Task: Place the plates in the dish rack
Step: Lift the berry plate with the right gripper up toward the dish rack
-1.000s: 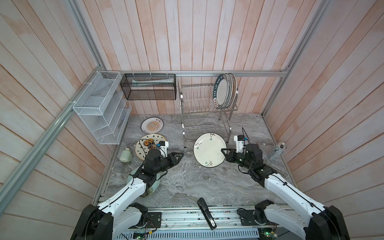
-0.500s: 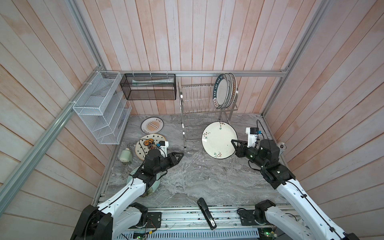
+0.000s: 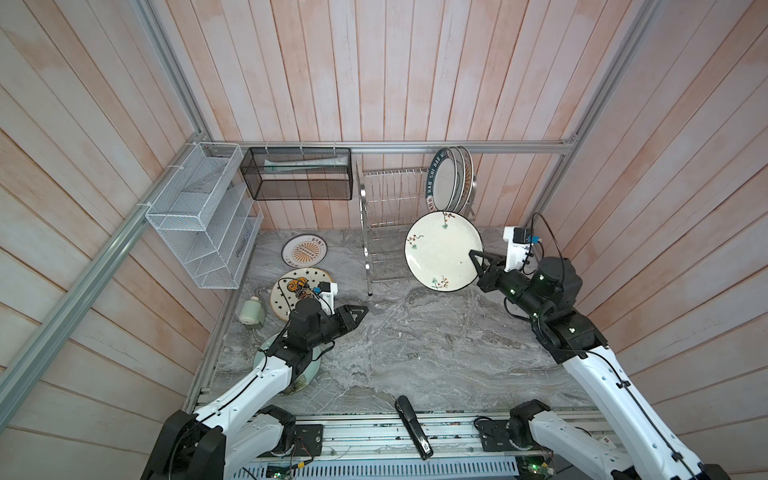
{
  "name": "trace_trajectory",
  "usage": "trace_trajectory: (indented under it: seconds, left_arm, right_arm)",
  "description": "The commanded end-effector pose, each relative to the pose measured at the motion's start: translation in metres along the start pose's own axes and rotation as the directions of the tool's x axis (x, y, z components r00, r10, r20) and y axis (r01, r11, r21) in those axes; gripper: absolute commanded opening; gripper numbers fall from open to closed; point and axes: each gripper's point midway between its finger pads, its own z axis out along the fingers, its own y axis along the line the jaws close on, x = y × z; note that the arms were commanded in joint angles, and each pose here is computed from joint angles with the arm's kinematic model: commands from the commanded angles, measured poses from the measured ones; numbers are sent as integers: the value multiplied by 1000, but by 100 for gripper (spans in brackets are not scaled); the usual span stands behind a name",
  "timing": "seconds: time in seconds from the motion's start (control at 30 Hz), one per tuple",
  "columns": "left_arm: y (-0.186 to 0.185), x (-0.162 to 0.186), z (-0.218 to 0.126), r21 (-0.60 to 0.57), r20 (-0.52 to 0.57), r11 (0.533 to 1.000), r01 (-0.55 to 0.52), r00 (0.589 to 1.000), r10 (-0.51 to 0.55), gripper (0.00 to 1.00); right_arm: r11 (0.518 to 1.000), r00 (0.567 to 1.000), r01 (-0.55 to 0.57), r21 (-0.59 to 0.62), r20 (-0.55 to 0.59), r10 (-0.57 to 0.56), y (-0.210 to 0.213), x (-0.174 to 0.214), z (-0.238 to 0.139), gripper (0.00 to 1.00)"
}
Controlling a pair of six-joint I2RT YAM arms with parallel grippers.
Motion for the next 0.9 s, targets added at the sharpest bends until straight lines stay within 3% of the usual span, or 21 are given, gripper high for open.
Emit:
trace_trajectory:
  seconds: [0.0, 0.3, 0.87]
  left_arm:
    - [-6, 2, -2, 27, 2, 999, -22, 1000, 22, 38]
    - [-7, 5, -7, 42, 5, 999, -16, 1000, 16, 38]
    - [-8, 9, -19, 40, 16, 999, -16, 1000, 15, 38]
  right_arm:
    - [993, 970, 65, -101, 240, -39, 35, -78, -16, 0]
    - [995, 926, 87, -50, 372, -62, 37, -133, -4, 0]
    - [987, 863, 117, 107, 482, -154, 23, -201, 76, 0]
